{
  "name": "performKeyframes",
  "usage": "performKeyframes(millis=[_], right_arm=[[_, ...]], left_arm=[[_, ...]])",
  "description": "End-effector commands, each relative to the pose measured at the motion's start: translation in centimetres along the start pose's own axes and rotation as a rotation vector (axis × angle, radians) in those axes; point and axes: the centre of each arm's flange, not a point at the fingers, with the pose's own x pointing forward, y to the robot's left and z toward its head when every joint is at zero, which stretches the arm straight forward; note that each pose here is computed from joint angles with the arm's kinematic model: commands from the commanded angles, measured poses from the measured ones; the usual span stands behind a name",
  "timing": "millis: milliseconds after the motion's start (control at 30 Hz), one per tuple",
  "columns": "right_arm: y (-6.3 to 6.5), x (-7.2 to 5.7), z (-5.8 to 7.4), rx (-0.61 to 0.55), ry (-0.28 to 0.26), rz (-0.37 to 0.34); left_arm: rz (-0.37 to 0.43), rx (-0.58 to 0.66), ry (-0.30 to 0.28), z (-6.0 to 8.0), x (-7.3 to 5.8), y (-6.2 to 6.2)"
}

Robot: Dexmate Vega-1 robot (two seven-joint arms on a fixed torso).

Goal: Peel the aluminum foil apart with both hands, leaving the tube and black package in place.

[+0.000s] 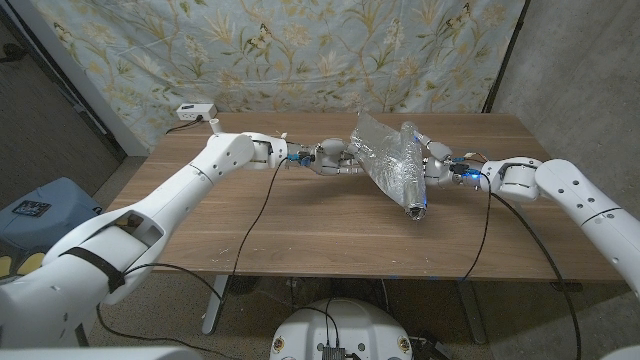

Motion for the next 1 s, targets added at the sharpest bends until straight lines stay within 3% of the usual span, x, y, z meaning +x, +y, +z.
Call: performKeyframes(millis=[33, 200, 1000], right_arm=[[0.3, -0.2, 0.2, 0.014, 0.059, -0.021], [0.2, -0.5, 0.3, 0.025, 0.079, -0.034], [-0.3, -1.7, 1.2, 0.030, 0.067, -0.032]], left_arm=[[-0.003, -0.034, -0.009, -0.1, -0.3, 0.4], [-0.006, -0.037, -0.015, -0.1, -0.4, 0.6], [-0.001, -0.005, 0.007, 0.6, -1.0, 1.1]])
